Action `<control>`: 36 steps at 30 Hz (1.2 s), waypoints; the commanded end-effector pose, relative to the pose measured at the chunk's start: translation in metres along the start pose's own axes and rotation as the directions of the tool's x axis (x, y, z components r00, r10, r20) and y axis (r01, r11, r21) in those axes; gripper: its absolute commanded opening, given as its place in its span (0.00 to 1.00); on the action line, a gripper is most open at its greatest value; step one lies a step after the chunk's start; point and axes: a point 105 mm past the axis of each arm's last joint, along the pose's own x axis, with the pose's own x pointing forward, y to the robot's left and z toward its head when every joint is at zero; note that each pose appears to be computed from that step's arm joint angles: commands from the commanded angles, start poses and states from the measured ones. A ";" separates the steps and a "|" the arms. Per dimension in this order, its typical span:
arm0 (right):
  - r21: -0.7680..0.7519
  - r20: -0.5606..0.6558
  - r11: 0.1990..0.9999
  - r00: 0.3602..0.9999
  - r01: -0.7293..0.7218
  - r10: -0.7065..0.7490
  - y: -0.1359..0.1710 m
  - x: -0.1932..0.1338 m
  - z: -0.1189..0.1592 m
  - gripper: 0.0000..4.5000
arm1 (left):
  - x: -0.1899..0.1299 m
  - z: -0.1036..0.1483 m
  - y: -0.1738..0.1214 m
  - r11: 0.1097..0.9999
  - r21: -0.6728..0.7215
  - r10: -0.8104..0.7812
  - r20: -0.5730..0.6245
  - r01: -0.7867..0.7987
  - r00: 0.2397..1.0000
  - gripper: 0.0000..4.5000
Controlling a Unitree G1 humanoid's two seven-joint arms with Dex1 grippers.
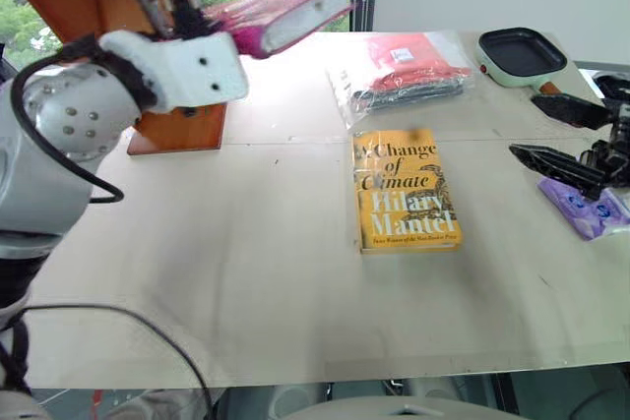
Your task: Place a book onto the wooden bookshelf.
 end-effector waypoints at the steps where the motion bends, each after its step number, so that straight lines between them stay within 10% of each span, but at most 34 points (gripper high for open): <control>1: 0.005 0.055 0.998 0.997 -0.059 0.059 0.001 0.011 0.008 1.00 | -0.022 -0.004 0.051 0.979 0.130 0.167 -0.051 -0.159 0.985 0.04; 9: 0.052 0.170 0.989 0.977 -0.137 0.126 0.002 0.029 0.021 1.00 | -0.034 -0.060 0.040 0.989 0.146 0.073 -0.298 -0.030 0.952 0.04; 28: 0.054 0.177 0.993 0.980 -0.102 0.091 0.010 0.030 0.025 1.00 | 0.006 -0.113 0.019 0.969 0.027 -0.207 -0.459 0.246 0.864 0.04; 36: 0.053 0.166 0.995 0.983 -0.088 0.078 0.011 0.027 0.021 1.00 | 0.008 -0.122 0.014 0.986 -0.084 -0.167 -0.474 0.145 0.865 0.85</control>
